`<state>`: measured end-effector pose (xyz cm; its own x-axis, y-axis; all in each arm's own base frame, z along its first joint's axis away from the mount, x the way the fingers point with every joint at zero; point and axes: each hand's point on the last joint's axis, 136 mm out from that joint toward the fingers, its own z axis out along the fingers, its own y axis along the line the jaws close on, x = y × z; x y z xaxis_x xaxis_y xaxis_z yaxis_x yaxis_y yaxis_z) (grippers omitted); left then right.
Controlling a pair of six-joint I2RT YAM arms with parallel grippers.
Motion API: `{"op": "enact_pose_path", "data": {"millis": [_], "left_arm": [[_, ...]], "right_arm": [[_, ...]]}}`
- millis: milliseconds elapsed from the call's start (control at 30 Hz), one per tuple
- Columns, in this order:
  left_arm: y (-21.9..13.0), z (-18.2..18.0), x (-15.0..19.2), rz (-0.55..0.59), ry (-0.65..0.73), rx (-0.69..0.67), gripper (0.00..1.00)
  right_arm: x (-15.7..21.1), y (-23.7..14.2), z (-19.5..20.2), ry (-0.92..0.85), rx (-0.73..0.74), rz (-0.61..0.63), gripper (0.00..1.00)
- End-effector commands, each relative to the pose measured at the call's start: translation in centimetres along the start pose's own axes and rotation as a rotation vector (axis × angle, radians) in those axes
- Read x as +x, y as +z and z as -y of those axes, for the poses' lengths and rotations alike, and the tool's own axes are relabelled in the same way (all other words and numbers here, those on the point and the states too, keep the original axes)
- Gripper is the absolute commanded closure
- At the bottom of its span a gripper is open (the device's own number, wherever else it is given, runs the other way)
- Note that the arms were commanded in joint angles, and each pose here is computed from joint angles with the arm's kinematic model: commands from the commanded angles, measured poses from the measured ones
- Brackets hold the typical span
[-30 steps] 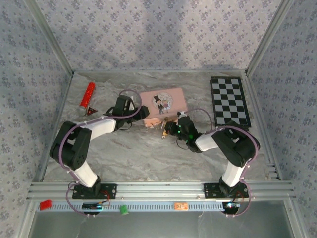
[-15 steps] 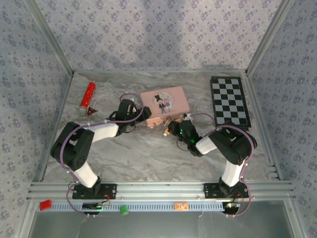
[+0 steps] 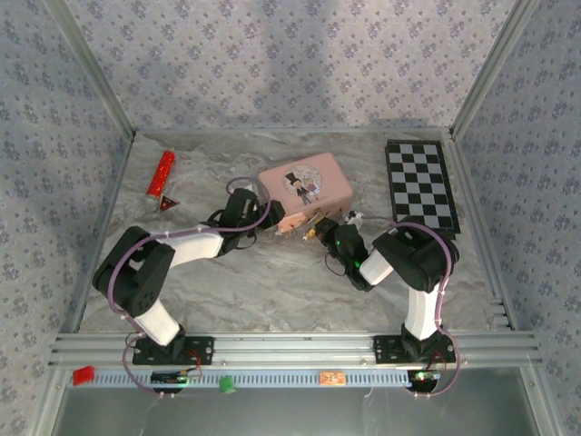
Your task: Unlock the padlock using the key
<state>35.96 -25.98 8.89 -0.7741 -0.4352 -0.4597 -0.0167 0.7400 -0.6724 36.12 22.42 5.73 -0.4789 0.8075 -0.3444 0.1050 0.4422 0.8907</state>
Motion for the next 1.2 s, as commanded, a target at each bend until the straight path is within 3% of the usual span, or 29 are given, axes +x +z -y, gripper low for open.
{"op": "enact_pose_path", "data": {"millis": [0,300,867,1167], "left_arm": [[0.4,-0.7,1.1,-0.035,-0.003,-0.034,0.34],[0.9,-0.8,1.5,-0.043,0.011,-0.047,0.34],[1.0,-1.0,1.5,-0.045,0.015,-0.057,0.33],[0.7,-0.8,0.6,-0.042,0.012,-0.049,0.33]], "right_arm": [[-3.3,-0.5,-1.1,0.070,-0.035,0.142,1.00],[-4.8,-0.7,-0.7,0.191,-0.057,0.186,1.00],[-6.5,-1.5,-0.4,0.247,-0.039,0.196,1.00],[-8.0,-5.0,-0.3,0.100,0.069,0.169,1.00]]}}
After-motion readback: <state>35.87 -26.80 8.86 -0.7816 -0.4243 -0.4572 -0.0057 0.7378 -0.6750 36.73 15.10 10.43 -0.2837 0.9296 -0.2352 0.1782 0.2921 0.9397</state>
